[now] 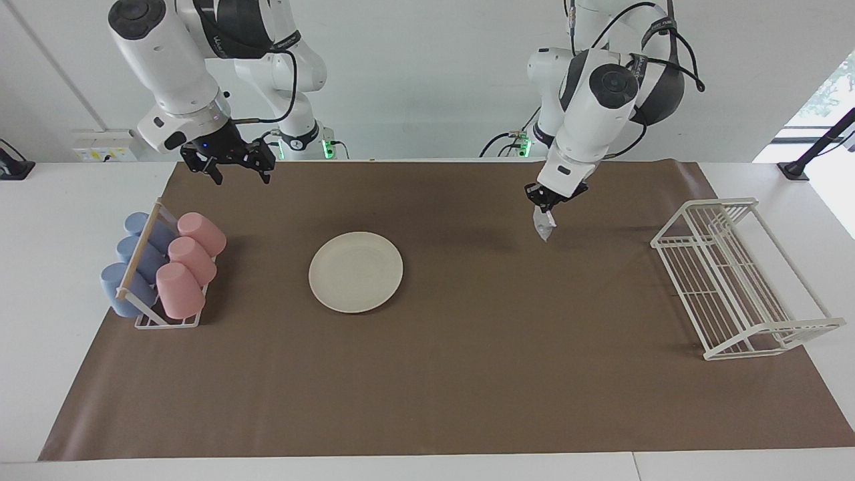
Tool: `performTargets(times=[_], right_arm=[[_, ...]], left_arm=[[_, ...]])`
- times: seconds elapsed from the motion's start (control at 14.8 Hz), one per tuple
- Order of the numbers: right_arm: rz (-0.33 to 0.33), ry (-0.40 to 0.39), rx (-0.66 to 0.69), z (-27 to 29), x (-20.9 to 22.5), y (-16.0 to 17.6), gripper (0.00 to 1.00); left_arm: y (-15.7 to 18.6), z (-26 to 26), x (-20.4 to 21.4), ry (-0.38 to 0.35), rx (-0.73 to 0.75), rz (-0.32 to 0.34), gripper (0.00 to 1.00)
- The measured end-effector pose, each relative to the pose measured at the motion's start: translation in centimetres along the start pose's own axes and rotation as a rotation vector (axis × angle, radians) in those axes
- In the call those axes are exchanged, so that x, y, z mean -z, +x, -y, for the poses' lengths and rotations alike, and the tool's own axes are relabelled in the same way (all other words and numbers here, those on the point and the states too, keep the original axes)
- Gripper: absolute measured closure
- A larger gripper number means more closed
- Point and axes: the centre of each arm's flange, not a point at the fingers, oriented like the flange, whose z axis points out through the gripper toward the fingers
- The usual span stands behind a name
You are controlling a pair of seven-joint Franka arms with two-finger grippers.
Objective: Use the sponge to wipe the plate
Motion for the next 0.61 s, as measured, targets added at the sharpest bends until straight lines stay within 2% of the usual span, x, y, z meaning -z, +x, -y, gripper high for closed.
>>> performTargets(times=[0.34,0.61], right_arm=[[-0.023,0.025,0.046,0.6,1.2,1.3,0.00],[0.024,0.036,0.055,-0.5,0.3,2.2,0.00]], left_arm=[[2.0,2.4,-0.7,0.357,0.006,-0.005,0.97],[3.7,4.2,-1.9,0.595,0.011,-0.018,0.97]])
